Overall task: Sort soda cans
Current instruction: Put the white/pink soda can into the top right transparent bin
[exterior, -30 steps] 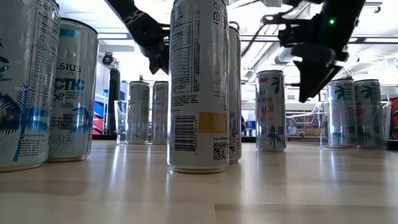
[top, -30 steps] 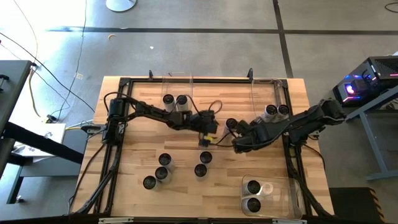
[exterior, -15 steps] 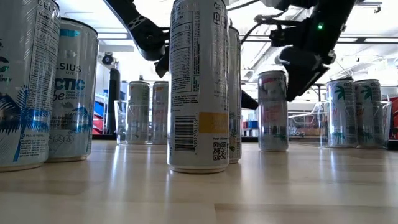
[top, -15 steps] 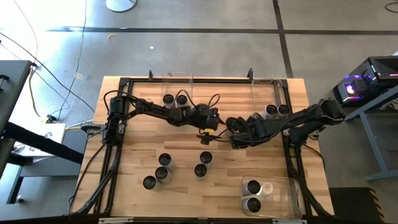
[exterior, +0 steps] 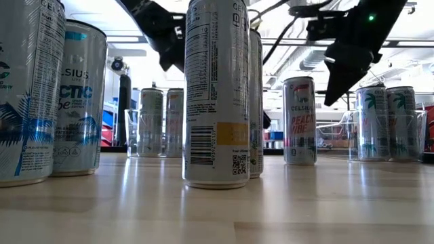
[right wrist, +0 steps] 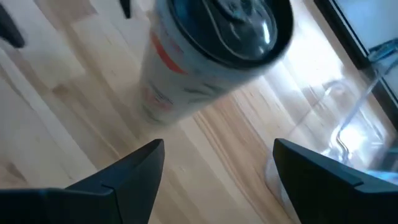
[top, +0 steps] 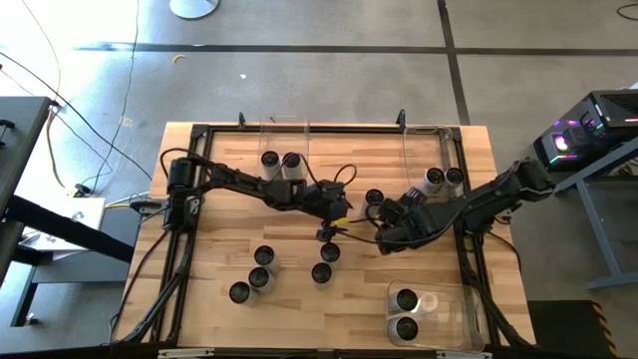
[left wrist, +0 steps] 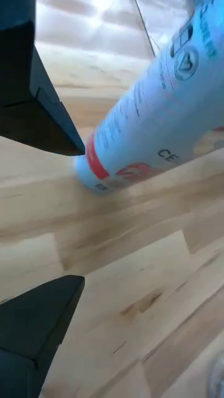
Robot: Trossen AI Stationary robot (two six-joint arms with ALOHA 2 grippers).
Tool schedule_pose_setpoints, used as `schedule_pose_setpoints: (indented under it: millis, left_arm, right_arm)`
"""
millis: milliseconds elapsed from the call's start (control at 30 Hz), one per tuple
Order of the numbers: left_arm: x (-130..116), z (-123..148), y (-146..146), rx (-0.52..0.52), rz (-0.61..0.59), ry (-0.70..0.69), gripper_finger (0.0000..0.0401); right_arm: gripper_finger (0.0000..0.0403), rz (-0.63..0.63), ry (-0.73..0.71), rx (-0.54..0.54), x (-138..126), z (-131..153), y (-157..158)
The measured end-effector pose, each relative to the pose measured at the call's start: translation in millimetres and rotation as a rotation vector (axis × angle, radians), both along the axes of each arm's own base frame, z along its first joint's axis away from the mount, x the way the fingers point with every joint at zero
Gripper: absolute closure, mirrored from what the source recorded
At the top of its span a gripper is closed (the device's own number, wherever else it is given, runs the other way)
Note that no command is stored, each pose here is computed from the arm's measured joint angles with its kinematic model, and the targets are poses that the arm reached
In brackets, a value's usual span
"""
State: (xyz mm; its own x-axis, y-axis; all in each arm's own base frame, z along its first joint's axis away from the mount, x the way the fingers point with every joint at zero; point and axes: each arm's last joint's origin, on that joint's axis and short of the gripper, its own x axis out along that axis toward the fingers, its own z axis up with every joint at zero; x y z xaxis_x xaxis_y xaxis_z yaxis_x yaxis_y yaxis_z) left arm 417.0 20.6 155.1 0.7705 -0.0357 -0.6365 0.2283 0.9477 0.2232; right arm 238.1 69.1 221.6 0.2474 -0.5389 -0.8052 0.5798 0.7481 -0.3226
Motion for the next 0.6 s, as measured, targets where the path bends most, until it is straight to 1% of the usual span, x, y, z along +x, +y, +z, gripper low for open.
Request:
schedule_pose_setpoints:
  millis: [133, 233, 300, 433, 500, 600]
  left_arm:
    - [-3.6, 7.1, 5.0, 0.004, 0.033, 0.008, 0.0078]
    - [-3.1, 11.5, 6.4, -0.034, 0.026, -0.019, 0.0078]
    - [-1.5, 13.8, 4.2, -0.045, 0.022, -0.045, 0.0078]
    - [-0.8, 11.8, 1.7, -0.048, 0.037, -0.05, 0.0078]
    - [0.3, 13.6, 1.9, -0.06, 0.047, -0.07, 0.0078]
    - [1.4, 16.4, 1.4, -0.079, 0.057, -0.093, 0.0078]
  right_arm:
    - [0.0107, 0.013, 0.019, -0.015, -1.6, 0.4, -0.3]
    - [0.0107, 0.078, 0.034, -0.018, -5.2, 4.5, 3.6]
    - [0.0107, 0.113, 0.019, -0.035, -10.0, 9.8, 7.6]
    - [0.0107, 0.111, -0.09, -0.041, -31.1, 20.6, 11.2]
    - [0.0107, 0.089, -0.149, -0.039, -45.4, 16.3, 11.0]
    - [0.0107, 0.073, -0.293, -0.032, -65.6, 7.4, 9.3]
